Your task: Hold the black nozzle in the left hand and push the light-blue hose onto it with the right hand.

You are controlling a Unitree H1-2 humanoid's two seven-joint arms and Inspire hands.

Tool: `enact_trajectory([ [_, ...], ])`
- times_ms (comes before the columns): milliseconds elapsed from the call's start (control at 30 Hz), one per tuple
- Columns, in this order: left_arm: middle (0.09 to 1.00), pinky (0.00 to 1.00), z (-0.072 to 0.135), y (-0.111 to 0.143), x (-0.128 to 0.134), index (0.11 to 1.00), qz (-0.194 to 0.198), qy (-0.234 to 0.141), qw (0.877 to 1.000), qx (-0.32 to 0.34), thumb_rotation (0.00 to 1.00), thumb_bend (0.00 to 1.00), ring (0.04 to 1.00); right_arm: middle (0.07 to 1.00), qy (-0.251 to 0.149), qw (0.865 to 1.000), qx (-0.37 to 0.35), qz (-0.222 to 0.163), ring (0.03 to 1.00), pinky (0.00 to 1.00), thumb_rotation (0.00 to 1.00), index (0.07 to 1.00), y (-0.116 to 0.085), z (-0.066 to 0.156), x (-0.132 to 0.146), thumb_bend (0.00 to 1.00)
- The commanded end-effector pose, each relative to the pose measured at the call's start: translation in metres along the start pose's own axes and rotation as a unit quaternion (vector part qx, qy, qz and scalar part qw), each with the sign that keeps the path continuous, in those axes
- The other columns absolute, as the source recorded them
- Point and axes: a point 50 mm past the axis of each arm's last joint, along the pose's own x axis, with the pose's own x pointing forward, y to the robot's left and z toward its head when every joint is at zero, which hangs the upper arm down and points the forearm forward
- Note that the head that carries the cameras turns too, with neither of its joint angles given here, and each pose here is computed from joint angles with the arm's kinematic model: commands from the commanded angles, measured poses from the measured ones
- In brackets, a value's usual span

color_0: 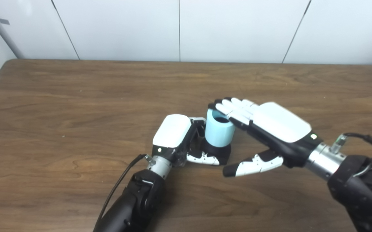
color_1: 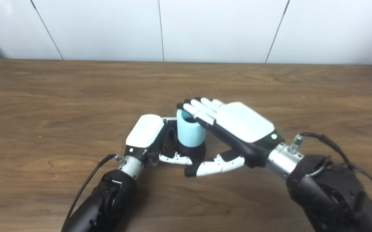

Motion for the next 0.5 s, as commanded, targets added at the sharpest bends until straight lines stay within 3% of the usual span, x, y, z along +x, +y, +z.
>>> enact_trajectory([
  [0, 0.522, 0.38, -0.032, -0.065, -0.048, 0.485, -0.194, 0.091, 0.977, -0.001, 0.0, 0.48, 0.505, 1.0, -0.023, 0.998, -0.024, -0.053, 1.0, 0.98, 1.0, 0.997, -0.027, 0.011, -0.005, 0.63],
  [167, 0.515, 0.38, -0.033, -0.065, -0.048, 0.486, -0.194, 0.091, 0.977, 0.001, 0.0, 0.48, 0.5, 1.0, -0.016, 0.998, -0.024, -0.064, 1.0, 0.98, 1.0, 0.993, -0.034, 0.009, -0.005, 0.62],
  [467, 0.511, 0.37, -0.035, -0.064, -0.047, 0.499, -0.188, 0.092, 0.978, -0.004, 0.0, 0.48, 0.498, 0.994, 0.007, 0.997, 0.022, -0.071, 1.0, 0.93, 0.99, 0.979, -0.027, -0.003, -0.004, 0.62],
])
